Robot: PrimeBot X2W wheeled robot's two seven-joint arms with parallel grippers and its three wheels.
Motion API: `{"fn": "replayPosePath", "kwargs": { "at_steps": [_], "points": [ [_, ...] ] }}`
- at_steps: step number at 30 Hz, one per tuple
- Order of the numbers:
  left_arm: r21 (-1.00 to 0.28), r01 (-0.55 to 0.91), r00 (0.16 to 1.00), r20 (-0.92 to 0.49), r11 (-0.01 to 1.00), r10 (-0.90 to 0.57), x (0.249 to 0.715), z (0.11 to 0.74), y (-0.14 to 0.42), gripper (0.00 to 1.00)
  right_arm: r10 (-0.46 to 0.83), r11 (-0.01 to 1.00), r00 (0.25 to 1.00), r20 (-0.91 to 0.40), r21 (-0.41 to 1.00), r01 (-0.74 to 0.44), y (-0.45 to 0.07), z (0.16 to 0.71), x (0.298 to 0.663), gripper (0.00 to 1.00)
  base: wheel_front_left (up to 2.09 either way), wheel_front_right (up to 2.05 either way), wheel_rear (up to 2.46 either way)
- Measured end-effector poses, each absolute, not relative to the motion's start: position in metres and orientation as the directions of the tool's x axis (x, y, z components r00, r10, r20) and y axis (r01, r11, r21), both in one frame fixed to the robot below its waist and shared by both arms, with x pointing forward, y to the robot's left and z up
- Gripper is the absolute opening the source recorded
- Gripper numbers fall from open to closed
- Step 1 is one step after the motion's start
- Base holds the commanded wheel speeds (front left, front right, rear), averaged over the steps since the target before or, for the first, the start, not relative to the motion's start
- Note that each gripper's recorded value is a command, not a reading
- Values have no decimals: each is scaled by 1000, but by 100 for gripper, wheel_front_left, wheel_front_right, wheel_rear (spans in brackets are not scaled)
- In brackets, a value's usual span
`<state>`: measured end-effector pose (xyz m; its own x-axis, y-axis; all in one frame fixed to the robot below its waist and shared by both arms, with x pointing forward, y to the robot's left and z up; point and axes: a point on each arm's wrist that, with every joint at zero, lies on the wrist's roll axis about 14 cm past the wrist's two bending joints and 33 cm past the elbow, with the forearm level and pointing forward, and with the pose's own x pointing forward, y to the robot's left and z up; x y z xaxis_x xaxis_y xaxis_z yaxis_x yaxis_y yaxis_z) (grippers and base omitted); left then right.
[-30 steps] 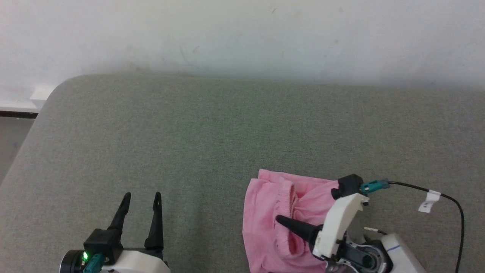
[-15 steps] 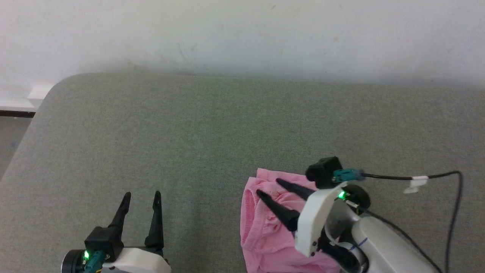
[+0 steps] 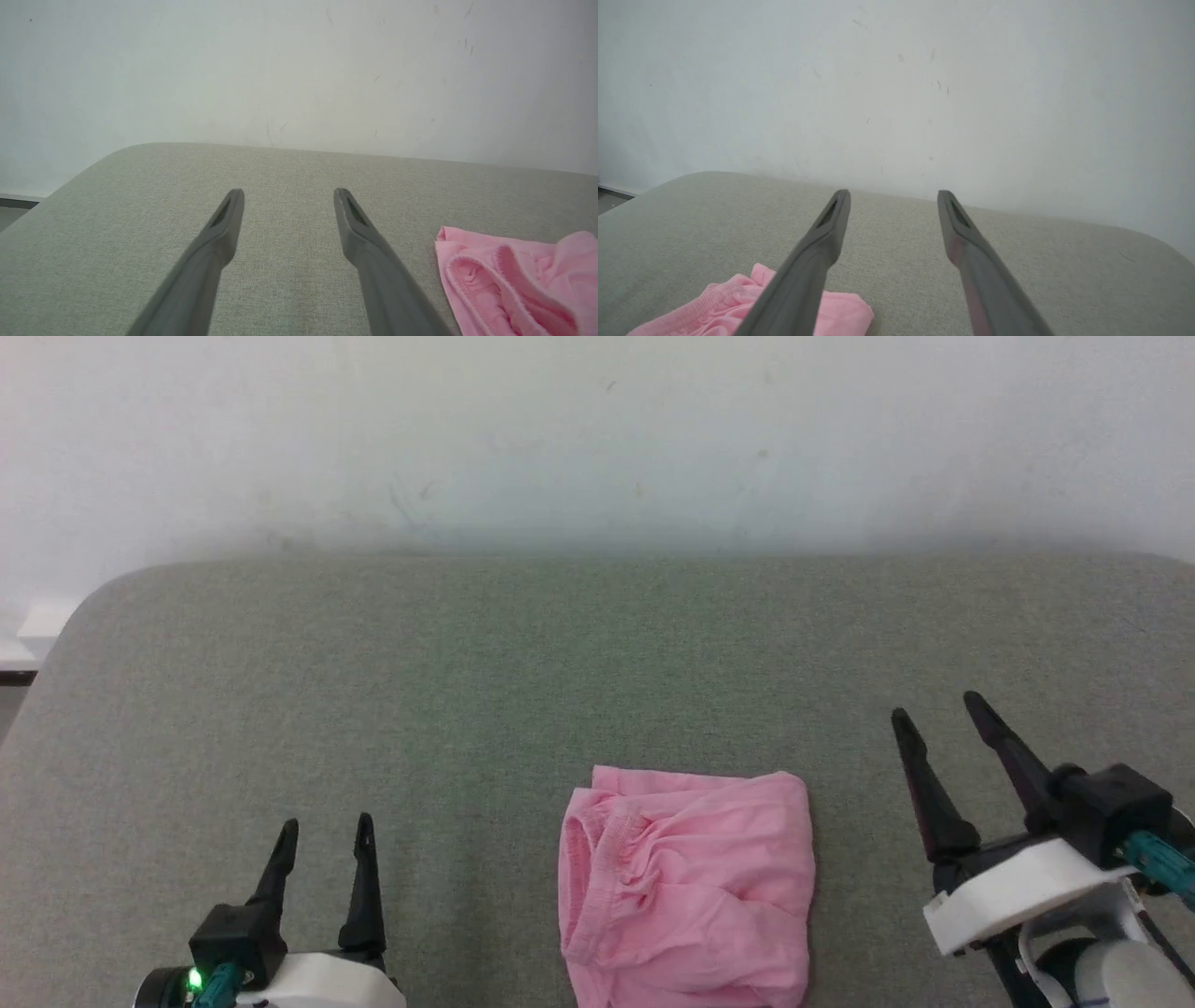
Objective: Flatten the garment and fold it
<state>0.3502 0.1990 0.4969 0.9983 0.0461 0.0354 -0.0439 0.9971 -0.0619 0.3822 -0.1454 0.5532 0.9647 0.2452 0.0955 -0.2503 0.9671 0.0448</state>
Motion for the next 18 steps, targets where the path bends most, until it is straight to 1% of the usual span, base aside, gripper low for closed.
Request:
{"fn": "replayPosePath", "kwargs": {
  "at_steps": [4, 9, 12, 14, 16, 18],
  "points": [
    [-63, -30, 999, 30, 998, 32, 347, 495, 194, 100, 168, 984, 983, 71, 50, -172, -167, 550, 363, 100, 0, 0, 0],
    [-63, -12, 999, 45, 998, 14, 349, 500, 189, 100, 49, 995, 999, -23, 91, -47, -204, 533, 340, 100, 0, 0, 0],
    [-62, -3, 999, 41, 998, 6, 349, 498, 187, 100, -31, 988, 987, -161, 147, 55, -238, 507, 329, 100, 0, 0, 0],
    [-62, 0, 999, 37, 998, 2, 350, 497, 185, 100, -58, 970, 957, -283, 211, 121, -256, 482, 321, 100, 0, 0, 0],
    [-64, 0, 999, 32, 998, 2, 350, 496, 185, 100, -44, 944, 921, -388, 285, 165, -263, 460, 315, 100, 0, 0, 0],
    [-67, -3, 1000, 29, 998, 5, 350, 495, 186, 100, 37, 897, 868, -496, 399, 190, -254, 437, 310, 100, 0, 0, 0]
  ]
}}
